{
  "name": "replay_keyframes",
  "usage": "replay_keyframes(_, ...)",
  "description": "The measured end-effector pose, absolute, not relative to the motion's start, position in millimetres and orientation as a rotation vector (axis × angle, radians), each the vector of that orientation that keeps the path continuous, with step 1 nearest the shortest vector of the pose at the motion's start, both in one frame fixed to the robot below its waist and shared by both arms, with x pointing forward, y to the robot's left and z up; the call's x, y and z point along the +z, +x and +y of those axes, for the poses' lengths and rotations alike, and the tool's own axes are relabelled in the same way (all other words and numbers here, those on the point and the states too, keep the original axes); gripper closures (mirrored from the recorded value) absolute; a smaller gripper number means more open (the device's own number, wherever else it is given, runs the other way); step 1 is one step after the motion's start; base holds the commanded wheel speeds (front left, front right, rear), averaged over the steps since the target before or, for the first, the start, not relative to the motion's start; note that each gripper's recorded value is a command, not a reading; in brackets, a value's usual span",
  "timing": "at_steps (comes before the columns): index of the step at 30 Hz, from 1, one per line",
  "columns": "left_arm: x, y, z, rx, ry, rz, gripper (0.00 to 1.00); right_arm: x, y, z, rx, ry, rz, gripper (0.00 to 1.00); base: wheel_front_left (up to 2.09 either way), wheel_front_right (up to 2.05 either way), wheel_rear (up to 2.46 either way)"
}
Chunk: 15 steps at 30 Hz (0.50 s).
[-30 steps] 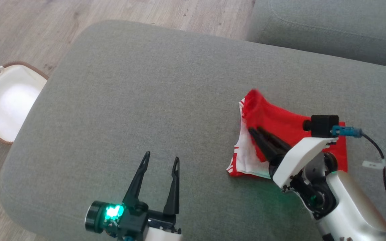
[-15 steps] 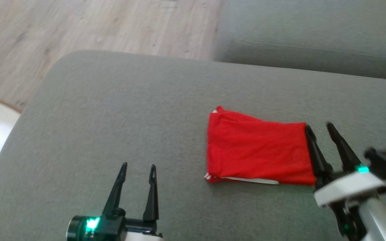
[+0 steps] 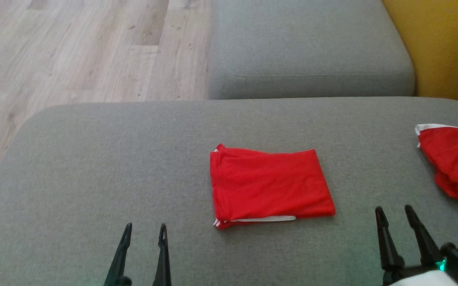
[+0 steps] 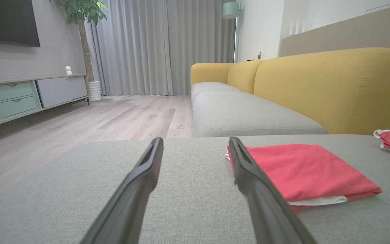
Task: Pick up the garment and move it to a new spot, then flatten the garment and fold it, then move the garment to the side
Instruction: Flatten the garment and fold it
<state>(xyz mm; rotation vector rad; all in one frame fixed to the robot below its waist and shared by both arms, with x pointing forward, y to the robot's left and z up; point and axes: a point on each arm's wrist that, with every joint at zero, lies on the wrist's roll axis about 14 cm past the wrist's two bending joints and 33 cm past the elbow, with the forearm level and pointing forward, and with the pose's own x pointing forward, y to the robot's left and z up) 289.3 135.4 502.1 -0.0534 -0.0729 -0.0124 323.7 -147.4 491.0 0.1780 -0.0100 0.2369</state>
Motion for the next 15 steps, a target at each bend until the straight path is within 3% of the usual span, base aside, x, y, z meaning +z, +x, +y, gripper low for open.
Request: replay_keyframes(15, 500.5, 279.8, 142.7, -0.016, -0.044, -0.075, 0.00, 490.0, 313.0, -147.8, 0.211, 0.170, -0.017, 0.00, 0.00, 0.00, 0.00)
